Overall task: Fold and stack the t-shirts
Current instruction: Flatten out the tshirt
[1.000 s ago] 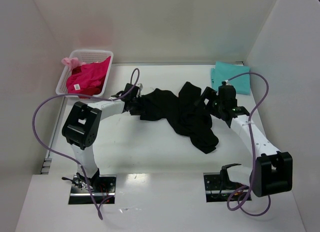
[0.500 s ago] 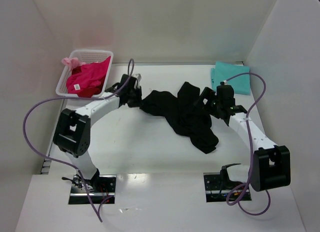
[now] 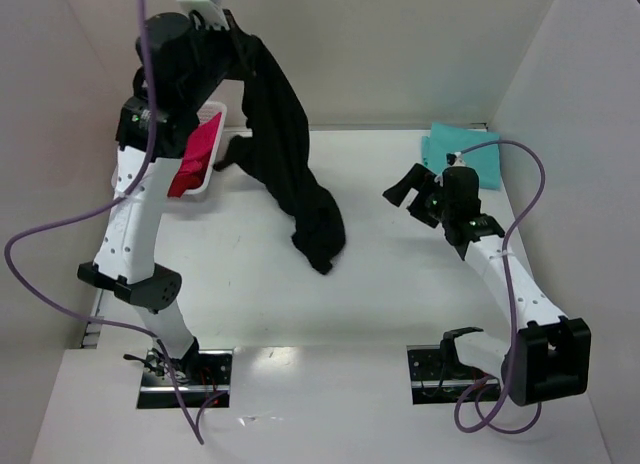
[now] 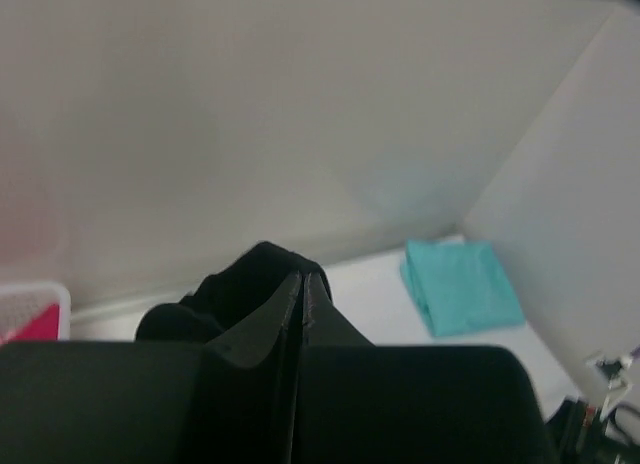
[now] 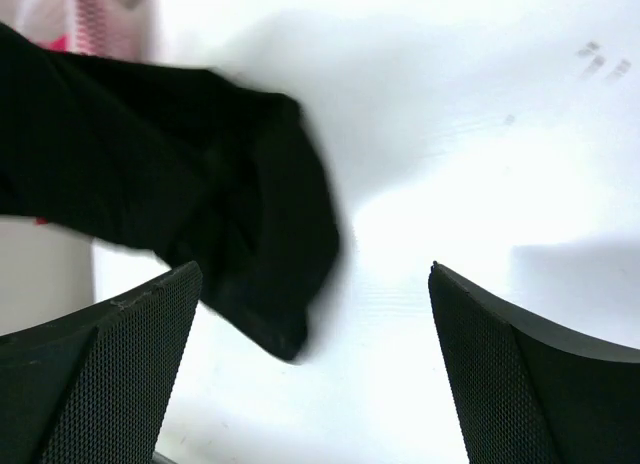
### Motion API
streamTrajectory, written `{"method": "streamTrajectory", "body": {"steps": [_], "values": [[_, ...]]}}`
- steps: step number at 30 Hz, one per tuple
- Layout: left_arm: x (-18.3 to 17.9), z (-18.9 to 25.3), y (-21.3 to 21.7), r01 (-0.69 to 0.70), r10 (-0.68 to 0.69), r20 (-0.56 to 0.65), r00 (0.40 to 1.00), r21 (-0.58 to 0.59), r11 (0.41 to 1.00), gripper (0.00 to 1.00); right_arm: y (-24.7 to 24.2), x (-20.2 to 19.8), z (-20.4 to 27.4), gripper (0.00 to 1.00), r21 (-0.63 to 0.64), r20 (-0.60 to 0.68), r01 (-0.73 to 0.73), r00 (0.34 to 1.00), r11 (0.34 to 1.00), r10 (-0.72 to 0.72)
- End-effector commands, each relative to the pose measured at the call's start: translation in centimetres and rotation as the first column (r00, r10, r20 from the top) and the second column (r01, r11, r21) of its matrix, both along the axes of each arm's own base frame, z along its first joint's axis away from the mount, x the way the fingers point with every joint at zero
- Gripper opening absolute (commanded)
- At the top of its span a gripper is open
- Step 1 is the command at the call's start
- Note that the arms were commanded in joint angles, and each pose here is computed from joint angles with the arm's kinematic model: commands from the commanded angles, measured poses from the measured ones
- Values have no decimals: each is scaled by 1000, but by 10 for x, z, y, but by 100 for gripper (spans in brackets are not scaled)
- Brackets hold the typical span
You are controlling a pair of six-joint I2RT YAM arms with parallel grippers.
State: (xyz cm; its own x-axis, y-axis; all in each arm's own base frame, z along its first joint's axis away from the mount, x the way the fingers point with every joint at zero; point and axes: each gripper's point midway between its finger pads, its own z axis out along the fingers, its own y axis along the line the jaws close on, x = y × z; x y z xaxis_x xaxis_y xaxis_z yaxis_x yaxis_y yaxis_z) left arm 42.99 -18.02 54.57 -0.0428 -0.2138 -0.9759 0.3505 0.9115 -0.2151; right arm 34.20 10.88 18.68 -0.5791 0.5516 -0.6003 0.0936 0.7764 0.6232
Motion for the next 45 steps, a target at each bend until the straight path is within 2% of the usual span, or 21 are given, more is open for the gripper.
{"method": "streamTrajectory", "body": {"steps": [1, 5, 10, 13, 16, 21, 24, 27, 28, 31, 35, 38, 41, 45], "values": [[-7, 23, 9, -35, 33, 45, 998, 31, 999, 0, 20, 8, 68, 100, 68, 220, -121, 970, 990, 103], [-11, 15, 4, -27, 26, 27, 999, 59, 998, 0, 41, 1, 88, 100, 84, 288, -218, 939, 972, 185], [-26, 9, 0, -12, 10, 13, 1000, 96, 995, 0, 75, -11, 98, 100, 44, 351, -322, 891, 946, 288], [-40, 13, 6, -20, 18, 20, 1000, 102, 995, 0, 89, -18, 112, 100, 39, 419, -359, 853, 933, 311], [-57, 19, 14, -21, 18, 31, 999, 96, 995, 0, 98, -18, 114, 100, 46, 438, -370, 842, 928, 314], [-129, 61, 49, -25, 22, 135, 991, 20, 999, 0, 121, 0, 97, 100, 25, 396, -415, 839, 910, 372], [-158, 77, 60, -10, 13, 192, 981, -17, 1000, 0, 147, -1, 88, 100, 17, 377, -471, 820, 882, 430], [-157, 69, 69, -61, 66, 180, 981, -34, 998, 0, 171, -8, 73, 100, -27, 360, -500, 803, 866, 475], [-158, 70, 72, -71, 77, 188, 979, -41, 997, 0, 182, -17, 72, 100, -55, 356, -526, 784, 849, 509], [-156, 78, 80, -112, 128, 232, 964, -83, 990, 0, 197, -24, 60, 100, -105, 329, -523, 784, 846, 526], [-149, 75, 82, -139, 152, 226, 962, -75, 987, 0, 192, -23, 46, 100, -126, 312, -507, 796, 853, 519], [-144, 68, 79, -140, 151, 210, 966, -64, 988, 0, 195, -22, 59, 100, -117, 369, -510, 775, 852, 514], [-140, 56, 75, -133, 139, 187, 973, -45, 990, 0, 206, -33, 81, 100, -63, 452, -560, 722, 826, 524], [-138, 45, 73, -125, 128, 170, 977, -31, 992, 0, 220, -35, 87, 100, 23, 431, -602, 726, 798, 536]]}}
